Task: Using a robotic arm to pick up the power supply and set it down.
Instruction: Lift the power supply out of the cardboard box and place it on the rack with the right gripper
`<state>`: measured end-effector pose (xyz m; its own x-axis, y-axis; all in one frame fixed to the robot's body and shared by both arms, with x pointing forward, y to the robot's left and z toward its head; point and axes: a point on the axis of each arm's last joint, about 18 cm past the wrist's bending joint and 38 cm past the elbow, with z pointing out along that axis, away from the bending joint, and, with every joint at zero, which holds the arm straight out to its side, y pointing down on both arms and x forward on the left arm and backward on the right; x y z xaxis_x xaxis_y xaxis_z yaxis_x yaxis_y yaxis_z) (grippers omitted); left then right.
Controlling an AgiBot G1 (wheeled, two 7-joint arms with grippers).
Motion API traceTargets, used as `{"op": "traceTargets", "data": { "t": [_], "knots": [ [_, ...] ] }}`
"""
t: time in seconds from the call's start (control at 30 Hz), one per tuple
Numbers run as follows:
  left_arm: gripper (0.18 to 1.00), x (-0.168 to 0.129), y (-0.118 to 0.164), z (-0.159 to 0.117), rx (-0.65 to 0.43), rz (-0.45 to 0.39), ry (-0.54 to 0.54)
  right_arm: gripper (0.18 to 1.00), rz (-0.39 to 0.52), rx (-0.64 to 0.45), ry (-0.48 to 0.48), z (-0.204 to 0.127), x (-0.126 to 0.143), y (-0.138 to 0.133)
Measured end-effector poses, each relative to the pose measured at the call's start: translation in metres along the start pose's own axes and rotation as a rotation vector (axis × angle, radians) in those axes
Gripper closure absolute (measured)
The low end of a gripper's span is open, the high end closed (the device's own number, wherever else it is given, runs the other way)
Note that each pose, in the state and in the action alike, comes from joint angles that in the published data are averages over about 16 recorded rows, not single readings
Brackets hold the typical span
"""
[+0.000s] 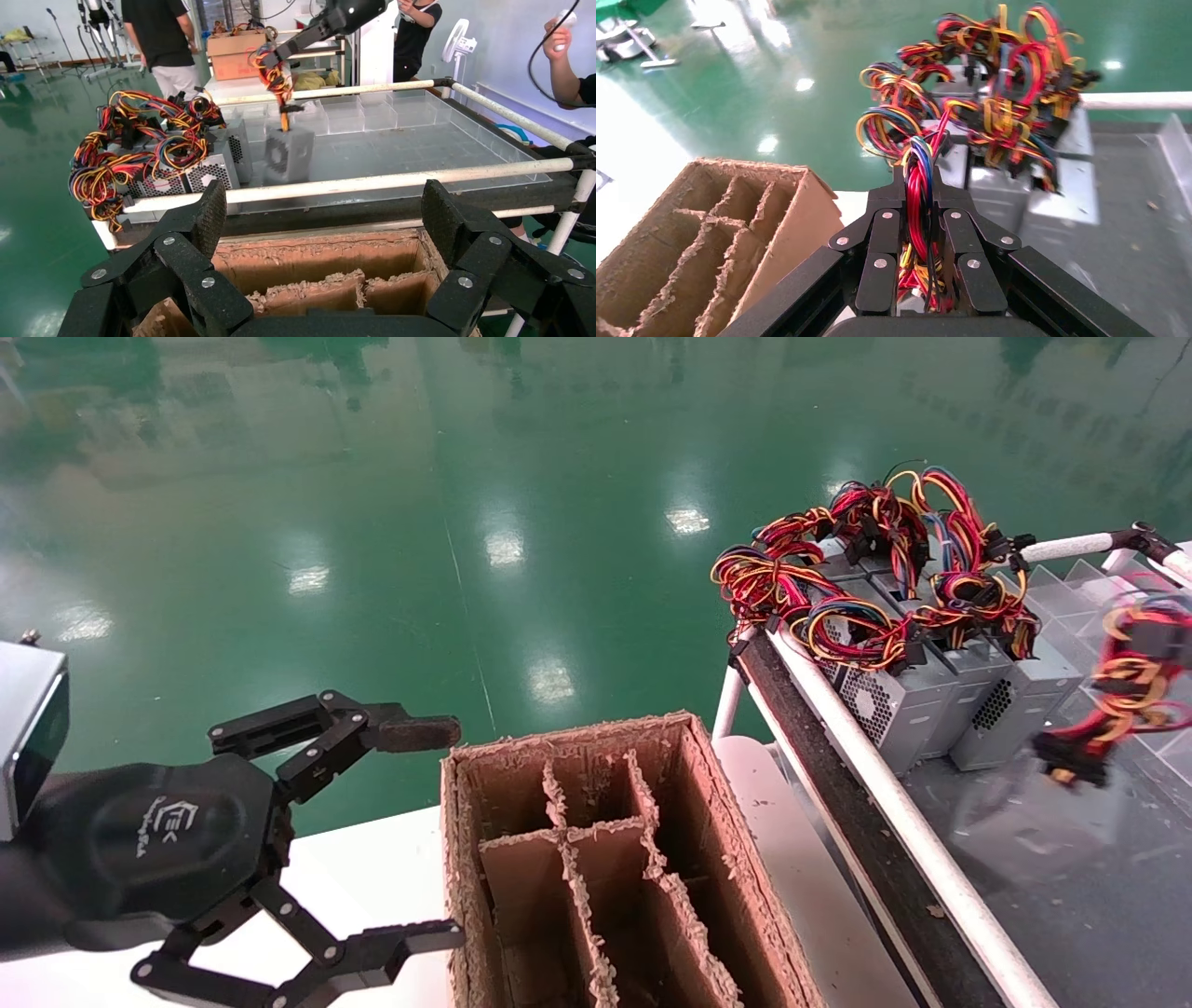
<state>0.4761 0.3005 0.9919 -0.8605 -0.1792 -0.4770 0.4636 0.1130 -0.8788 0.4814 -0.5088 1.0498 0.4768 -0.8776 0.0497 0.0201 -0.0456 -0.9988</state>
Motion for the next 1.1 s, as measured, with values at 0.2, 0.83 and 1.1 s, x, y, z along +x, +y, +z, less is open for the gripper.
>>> {"op": "traceTargets", "data": {
  "t": [0.2,0.83,1.1],
  "knots": [
    [0.184,0.0,0.0,0.0,0.0,0.0,0.0,0.932,-0.035,0.01,0.002,0.032,-0.006,-0.006],
    [0.184,0.0,0.0,0.0,0.0,0.0,0.0,0.932,-0.07,-0.008,-0.02,0.098,-0.011,-0.032],
    [0.184,0.0,0.0,0.0,0.0,0.0,0.0,0.932,-0.075,-0.025,-0.032,0.112,-0.01,-0.031]
  ]
}}
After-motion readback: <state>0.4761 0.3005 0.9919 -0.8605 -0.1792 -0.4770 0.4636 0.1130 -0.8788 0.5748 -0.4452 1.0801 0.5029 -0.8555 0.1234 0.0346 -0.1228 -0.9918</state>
